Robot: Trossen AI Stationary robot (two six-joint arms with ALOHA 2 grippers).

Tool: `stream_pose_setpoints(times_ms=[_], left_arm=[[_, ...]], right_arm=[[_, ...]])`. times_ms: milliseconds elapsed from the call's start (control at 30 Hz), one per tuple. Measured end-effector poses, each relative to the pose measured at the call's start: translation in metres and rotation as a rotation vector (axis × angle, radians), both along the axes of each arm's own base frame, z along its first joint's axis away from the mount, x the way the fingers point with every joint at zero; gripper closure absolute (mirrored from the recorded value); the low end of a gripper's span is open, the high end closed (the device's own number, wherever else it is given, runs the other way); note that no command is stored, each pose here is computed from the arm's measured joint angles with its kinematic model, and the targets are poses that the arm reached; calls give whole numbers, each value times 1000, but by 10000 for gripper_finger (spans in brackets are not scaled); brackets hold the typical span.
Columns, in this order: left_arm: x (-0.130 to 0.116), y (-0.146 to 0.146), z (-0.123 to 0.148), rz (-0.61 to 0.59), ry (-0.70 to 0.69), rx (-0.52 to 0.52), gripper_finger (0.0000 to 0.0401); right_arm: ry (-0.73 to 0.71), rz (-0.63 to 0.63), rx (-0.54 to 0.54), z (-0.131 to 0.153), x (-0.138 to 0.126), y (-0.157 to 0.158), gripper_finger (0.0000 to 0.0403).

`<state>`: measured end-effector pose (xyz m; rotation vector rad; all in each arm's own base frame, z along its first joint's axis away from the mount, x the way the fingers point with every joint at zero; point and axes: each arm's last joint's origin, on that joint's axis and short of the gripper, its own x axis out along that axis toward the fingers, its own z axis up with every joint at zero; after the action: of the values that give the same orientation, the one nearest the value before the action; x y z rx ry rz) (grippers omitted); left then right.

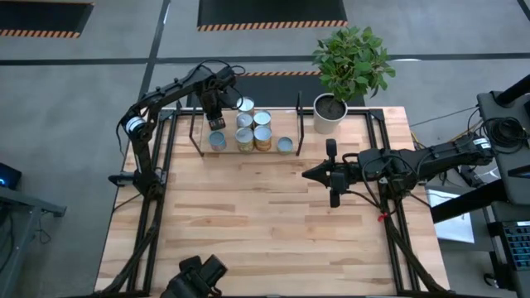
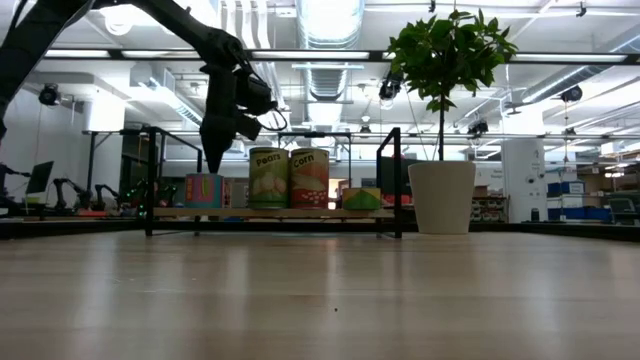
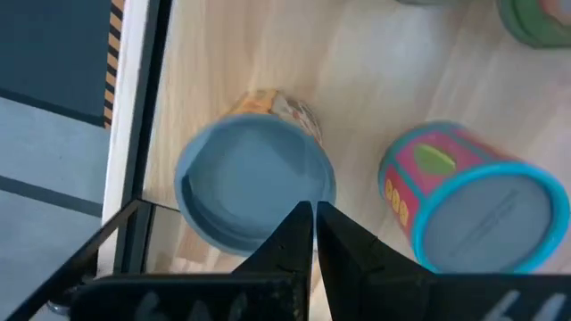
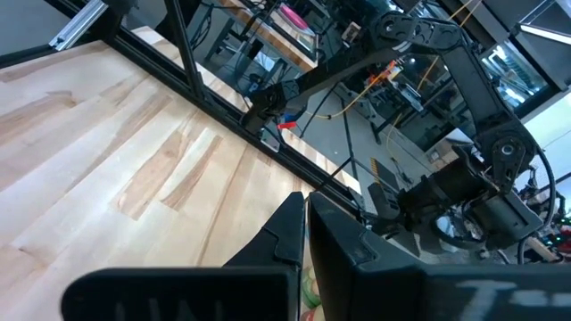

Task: Pick and place cans onto a shelf
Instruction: Put the canned spices on the shelf

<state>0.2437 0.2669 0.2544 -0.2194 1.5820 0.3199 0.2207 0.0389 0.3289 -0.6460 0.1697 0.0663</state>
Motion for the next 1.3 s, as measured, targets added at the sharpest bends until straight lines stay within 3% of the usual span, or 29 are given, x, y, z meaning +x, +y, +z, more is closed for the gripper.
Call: stream_pose_setpoints(times_ms=[233,633,800,1000,1300], left_arm=[[-3,-5,-1,-30,21,-70,401],[-5,-6,-17,-30,36,-79,401],[-5,-4,-19,-22,47,-48,401],[-9,-1,-18,24,173,76,401],[-8,-2,-13,41,156,93,401]], right_arm=[[0,0,0,0,0,0,394],[0,0,0,0,0,0,394],[-1,0,0,0,0,0,394],[-1,0,-1,0,0,0,394],[-1,1,-7,0,0,0,394]])
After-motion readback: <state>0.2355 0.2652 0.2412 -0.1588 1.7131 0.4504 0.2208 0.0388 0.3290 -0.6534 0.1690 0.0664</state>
